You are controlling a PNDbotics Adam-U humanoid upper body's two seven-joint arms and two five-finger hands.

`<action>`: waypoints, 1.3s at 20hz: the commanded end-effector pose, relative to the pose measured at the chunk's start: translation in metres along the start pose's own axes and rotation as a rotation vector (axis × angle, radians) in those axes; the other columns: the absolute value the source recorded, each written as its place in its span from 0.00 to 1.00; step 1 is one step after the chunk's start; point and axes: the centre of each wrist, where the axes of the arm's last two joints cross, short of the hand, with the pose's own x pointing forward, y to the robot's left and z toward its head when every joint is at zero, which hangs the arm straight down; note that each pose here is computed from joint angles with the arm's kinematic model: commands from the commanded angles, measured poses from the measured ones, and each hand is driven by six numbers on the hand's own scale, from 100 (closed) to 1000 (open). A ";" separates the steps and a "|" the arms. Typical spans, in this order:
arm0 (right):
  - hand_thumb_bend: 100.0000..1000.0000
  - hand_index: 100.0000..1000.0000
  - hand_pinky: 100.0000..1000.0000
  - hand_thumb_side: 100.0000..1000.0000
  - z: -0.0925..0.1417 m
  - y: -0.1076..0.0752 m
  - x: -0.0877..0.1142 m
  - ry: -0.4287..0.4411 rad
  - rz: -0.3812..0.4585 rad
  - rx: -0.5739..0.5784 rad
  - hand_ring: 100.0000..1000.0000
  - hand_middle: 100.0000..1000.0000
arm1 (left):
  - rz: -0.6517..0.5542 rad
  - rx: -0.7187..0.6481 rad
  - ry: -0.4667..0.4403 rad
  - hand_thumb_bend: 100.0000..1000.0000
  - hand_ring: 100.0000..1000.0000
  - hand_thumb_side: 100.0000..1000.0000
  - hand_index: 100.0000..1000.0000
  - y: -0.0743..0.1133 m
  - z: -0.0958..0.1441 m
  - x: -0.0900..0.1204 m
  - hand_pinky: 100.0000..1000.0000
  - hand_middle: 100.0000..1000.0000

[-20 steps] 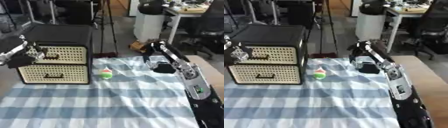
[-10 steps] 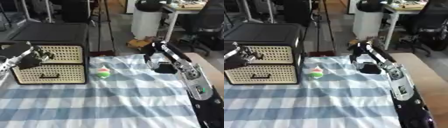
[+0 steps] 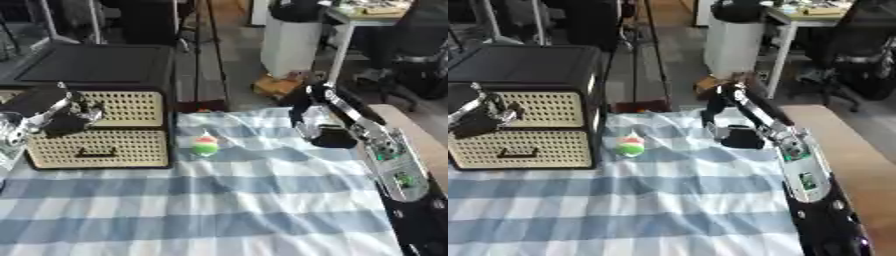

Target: Pick up objects from table and place into drawer.

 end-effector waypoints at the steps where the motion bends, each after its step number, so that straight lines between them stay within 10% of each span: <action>1: 0.00 0.72 0.54 0.18 -0.006 -0.014 0.006 -0.030 0.030 -0.014 0.51 0.45 | -0.023 -0.006 0.011 0.06 0.00 1.00 0.62 0.007 0.000 -0.004 0.00 0.00; 26: 0.00 0.72 0.54 0.18 -0.005 -0.015 0.006 -0.031 0.033 -0.011 0.51 0.44 | -0.070 -0.046 0.042 0.07 0.00 1.00 0.67 0.003 0.002 -0.006 0.00 0.00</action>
